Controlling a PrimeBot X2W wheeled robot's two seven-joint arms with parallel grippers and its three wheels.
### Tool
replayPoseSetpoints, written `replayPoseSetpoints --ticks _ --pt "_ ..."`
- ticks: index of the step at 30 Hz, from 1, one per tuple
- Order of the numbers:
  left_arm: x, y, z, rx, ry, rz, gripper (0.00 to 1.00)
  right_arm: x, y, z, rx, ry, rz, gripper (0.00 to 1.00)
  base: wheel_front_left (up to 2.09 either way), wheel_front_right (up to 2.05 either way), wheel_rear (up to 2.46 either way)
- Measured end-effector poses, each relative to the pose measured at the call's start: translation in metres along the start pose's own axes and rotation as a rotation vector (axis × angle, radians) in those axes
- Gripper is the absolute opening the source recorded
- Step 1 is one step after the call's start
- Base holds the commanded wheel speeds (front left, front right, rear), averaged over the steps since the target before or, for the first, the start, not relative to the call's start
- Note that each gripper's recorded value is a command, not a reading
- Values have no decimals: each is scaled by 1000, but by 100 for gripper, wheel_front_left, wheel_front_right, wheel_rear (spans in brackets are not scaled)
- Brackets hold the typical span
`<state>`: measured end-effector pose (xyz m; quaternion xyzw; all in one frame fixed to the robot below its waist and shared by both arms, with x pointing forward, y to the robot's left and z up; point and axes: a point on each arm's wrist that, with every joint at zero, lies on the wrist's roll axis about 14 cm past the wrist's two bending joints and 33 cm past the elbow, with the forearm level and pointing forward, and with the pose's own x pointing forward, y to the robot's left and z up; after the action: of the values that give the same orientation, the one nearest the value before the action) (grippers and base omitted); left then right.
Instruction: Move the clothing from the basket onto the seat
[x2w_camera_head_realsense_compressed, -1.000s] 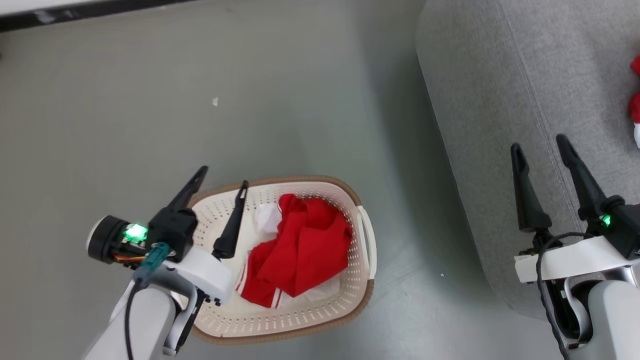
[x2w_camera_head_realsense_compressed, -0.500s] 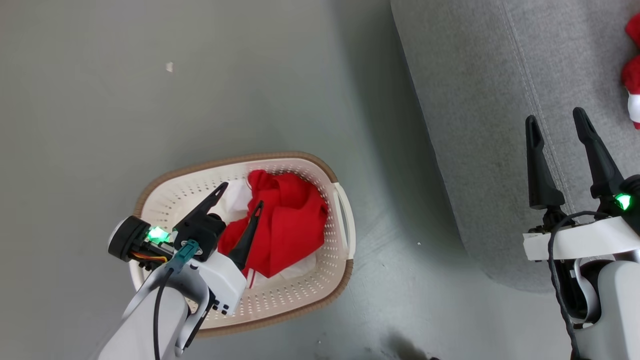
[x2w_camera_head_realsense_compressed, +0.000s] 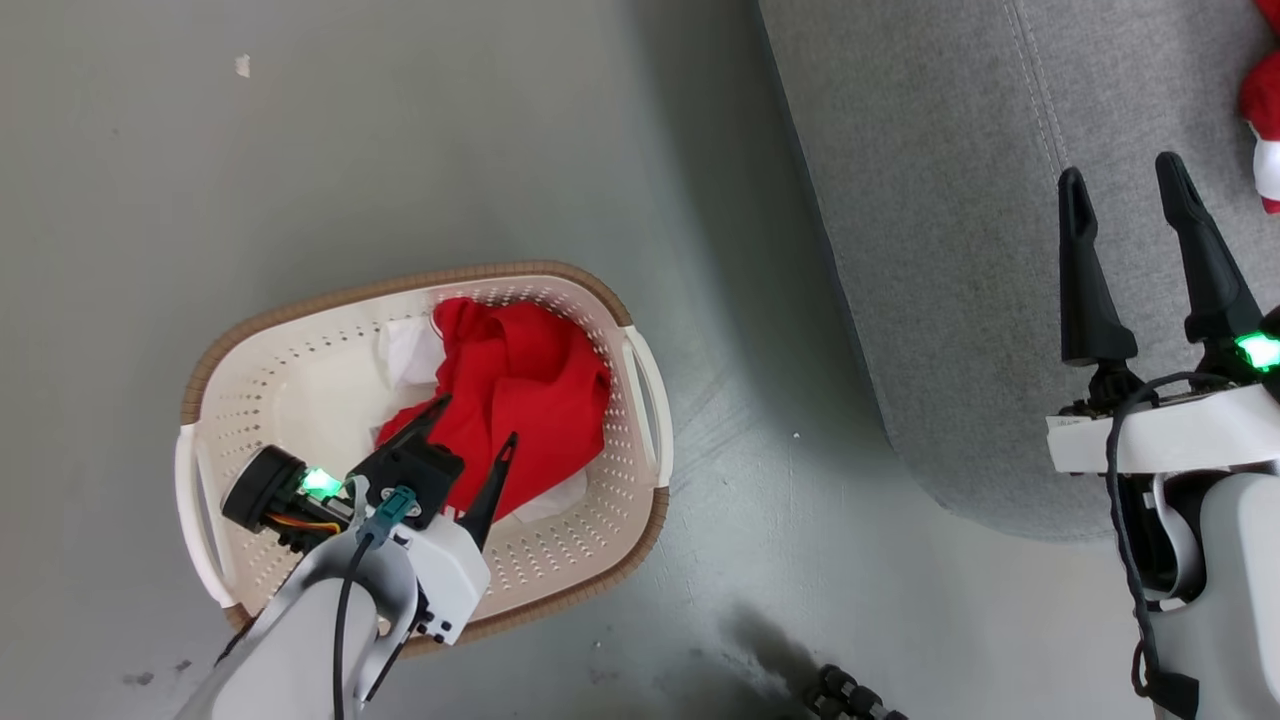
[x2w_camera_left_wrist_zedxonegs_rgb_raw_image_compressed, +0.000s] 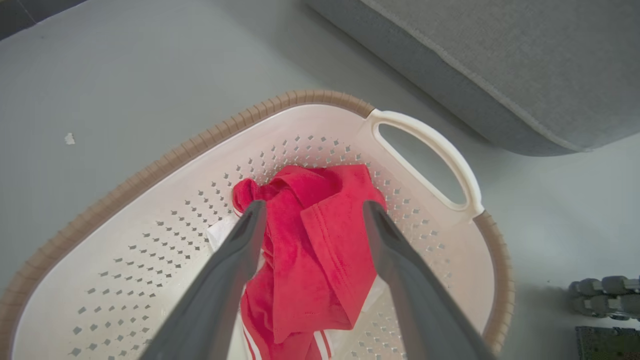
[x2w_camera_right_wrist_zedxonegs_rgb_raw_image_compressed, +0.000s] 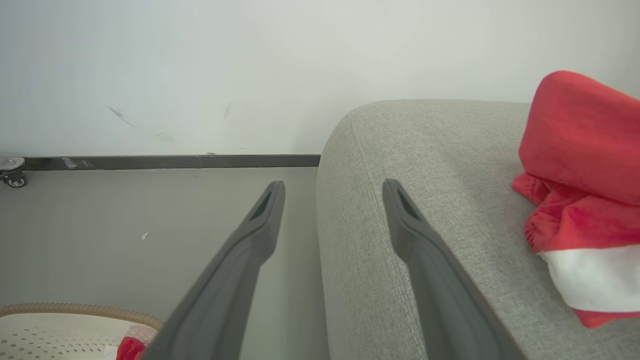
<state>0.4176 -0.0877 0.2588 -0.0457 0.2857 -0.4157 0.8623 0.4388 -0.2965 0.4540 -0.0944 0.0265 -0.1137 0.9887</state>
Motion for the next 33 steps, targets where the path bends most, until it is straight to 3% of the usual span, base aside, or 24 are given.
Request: replayPoseSetpoints --ticks 16,33 --pt "29 17 -58 47 151 -21 100 11 -9 -13 -18 21 -28 100 0 0 0" --pt "57 17 -82 101 210 -71 100 20 -12 -24 -32 40 -34 100 0 0 0"
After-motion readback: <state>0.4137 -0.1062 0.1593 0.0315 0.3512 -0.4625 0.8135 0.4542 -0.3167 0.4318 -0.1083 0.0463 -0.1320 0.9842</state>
